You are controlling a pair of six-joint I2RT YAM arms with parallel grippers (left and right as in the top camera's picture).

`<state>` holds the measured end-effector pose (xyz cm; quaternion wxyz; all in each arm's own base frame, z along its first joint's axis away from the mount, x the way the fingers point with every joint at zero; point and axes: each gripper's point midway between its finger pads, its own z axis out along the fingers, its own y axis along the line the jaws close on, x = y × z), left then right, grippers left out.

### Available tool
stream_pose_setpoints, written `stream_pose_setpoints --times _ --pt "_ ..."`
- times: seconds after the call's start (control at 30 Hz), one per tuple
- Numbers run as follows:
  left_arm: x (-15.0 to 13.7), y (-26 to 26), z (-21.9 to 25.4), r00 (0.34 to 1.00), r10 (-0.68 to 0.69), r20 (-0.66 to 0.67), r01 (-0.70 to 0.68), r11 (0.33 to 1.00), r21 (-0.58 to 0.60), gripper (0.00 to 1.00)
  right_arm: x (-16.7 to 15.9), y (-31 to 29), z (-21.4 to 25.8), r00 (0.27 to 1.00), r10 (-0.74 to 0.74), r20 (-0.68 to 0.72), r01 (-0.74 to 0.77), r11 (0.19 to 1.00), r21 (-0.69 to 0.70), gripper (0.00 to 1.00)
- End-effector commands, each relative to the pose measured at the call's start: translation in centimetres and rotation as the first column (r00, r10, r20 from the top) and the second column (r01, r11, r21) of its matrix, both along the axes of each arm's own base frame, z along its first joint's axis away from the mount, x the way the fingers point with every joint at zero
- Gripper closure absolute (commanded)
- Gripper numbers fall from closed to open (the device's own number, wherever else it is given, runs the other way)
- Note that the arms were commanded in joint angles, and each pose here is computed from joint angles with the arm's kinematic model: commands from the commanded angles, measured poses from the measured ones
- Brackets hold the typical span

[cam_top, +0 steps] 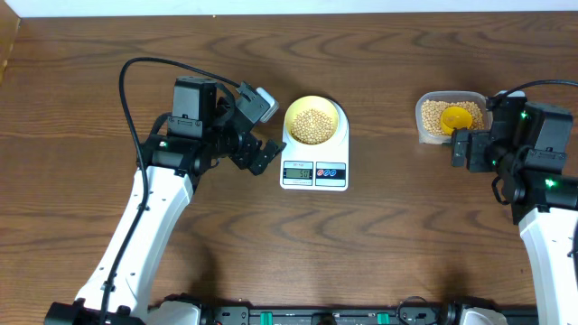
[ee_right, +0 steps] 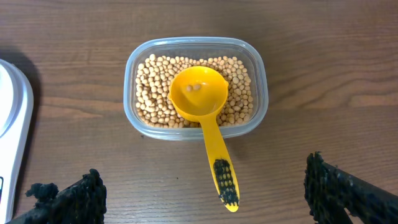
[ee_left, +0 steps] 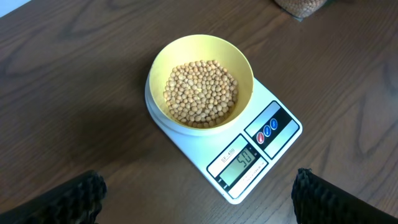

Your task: Scoop item into bowl and weigh 50g on scale

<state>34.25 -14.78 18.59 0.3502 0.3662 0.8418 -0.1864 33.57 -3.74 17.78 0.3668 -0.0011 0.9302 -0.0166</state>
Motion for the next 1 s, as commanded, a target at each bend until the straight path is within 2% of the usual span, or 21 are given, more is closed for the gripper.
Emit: stream_pose_setpoints --times 0.0,0.77,0.97 --pt "-0.3 -0.1 0.2 1.0 -0.003 -0.001 0.003 1.0 -0.013 0.02 0.2 -0.3 1.1 1.0 0.0 0.027 0.001 1.0 -0.022 0.01" --pt "-0.4 -0.1 0.2 1.0 -0.003 0.001 0.003 1.0 -0.014 0.02 0.2 -0.3 1.1 1.0 0.0 0.027 0.001 1.0 -0.022 0.01" --pt "-1.4 0.2 -0.2 1.0 -0.002 -0.003 0.002 1.0 -0.013 0.03 0.2 -0.3 1.1 1.0 0.0 0.027 0.001 1.0 -0.022 0.01"
